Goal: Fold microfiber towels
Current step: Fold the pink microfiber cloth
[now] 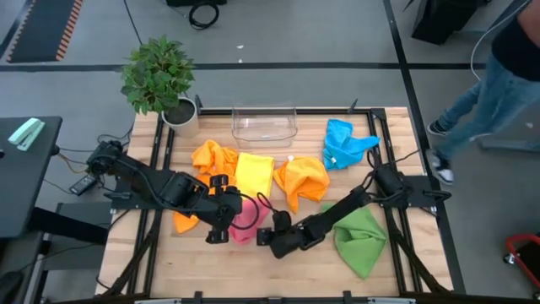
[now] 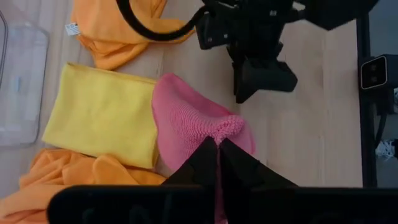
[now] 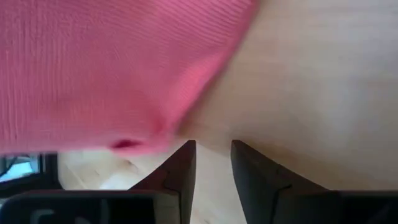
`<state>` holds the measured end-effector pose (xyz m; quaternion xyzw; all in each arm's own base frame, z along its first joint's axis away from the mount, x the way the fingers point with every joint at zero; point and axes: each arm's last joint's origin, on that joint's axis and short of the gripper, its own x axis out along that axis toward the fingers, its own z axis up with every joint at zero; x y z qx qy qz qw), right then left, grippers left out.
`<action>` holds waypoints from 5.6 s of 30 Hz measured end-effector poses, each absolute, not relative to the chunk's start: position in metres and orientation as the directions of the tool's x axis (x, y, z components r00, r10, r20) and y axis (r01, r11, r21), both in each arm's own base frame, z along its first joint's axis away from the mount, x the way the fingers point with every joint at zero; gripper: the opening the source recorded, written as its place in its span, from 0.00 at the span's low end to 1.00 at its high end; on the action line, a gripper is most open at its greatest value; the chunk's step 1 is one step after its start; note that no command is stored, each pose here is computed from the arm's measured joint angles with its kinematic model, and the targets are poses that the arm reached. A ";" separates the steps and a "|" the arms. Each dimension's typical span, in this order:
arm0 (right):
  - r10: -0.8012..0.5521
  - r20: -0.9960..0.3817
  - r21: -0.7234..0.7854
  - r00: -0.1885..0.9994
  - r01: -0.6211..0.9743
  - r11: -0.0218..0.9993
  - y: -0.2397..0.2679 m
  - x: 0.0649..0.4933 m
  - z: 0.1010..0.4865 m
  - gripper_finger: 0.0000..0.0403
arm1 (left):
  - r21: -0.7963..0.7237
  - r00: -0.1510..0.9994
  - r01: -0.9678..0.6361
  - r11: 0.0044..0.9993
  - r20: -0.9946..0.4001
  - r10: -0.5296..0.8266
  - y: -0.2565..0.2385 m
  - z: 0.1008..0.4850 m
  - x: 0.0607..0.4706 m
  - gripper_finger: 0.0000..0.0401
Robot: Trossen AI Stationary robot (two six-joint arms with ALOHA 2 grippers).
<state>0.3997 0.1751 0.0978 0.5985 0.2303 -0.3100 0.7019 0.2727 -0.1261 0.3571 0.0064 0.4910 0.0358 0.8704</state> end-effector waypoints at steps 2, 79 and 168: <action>-0.157 -0.681 0.713 0.716 0.696 0.082 0.173 0.405 0.103 0.28 | 0.046 0.515 -0.056 0.997 -0.854 0.069 -0.126 0.357 0.273 0.07; -0.238 -0.476 0.244 0.847 0.388 0.889 0.218 0.214 0.173 0.00 | -0.123 0.851 -0.050 0.991 -0.525 -0.022 -0.168 0.231 0.266 0.01; 0.063 -0.841 0.111 0.538 0.057 0.992 0.185 0.273 0.128 0.44 | -0.326 0.723 -0.105 0.940 -0.674 -0.153 -0.160 0.189 0.269 0.02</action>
